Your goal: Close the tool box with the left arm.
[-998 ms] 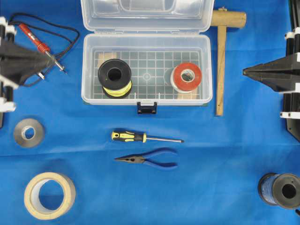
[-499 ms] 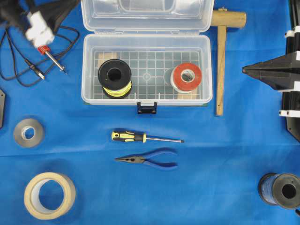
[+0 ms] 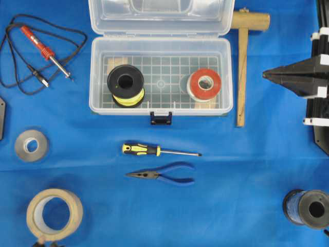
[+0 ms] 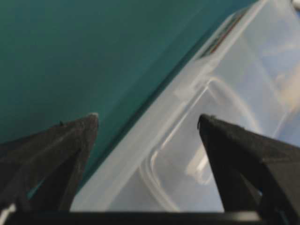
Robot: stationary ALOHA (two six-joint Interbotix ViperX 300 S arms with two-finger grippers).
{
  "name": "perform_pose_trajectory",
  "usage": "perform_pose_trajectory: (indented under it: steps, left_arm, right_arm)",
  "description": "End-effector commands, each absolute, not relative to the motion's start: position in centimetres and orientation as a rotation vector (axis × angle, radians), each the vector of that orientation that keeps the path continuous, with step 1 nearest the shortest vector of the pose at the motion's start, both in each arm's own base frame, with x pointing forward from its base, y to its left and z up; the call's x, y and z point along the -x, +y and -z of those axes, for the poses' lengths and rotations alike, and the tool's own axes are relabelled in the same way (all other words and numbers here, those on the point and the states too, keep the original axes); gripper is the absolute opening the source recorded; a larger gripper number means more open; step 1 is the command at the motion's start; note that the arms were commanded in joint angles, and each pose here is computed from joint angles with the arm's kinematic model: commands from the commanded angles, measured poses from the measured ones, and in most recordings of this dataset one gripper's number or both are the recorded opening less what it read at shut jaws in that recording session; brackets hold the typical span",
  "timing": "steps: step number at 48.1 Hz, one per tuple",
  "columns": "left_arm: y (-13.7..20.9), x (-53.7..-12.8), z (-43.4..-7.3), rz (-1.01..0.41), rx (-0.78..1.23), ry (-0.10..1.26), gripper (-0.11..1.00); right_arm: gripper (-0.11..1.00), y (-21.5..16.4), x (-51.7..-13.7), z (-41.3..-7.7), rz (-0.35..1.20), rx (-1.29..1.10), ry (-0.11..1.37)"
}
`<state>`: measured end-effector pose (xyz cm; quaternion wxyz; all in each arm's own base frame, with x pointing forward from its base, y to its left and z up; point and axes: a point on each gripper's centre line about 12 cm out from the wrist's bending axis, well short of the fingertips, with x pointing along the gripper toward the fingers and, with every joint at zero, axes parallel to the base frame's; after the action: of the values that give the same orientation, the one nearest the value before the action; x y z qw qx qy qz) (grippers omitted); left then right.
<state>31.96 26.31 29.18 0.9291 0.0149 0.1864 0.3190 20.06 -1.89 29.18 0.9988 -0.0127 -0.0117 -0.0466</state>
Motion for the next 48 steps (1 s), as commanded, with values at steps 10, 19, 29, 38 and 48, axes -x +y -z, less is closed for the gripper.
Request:
perform_pose_trajectory:
  steps: [10, 19, 29, 38, 48]
  left_arm:
    - [28.6, -34.7, -26.8, -0.617, 0.008, 0.570, 0.91]
    - [27.4, -35.0, -25.8, -0.579, 0.033, 0.641, 0.92]
    - [23.9, -35.7, -26.0, -0.496, 0.040, 0.707, 0.92]
    - [20.1, -36.0, -27.4, -0.420, 0.040, 0.728, 0.91]
    - [15.8, -35.8, -28.5, -0.340, 0.035, 0.734, 0.91]
  right_arm:
    - [0.00, -2.0, -20.3, -29.6, 0.098, 0.025, -0.017]
    - [0.00, -2.1, -20.3, -29.5, 0.101, 0.028, -0.011]
    - [0.00, -2.1, -20.4, -29.5, 0.101, 0.032, -0.009]
    - [0.00, -2.1, -20.4, -29.5, 0.101, 0.036, -0.010]
    - [0.00, -2.1, -20.4, -29.5, 0.101, 0.039, -0.013]
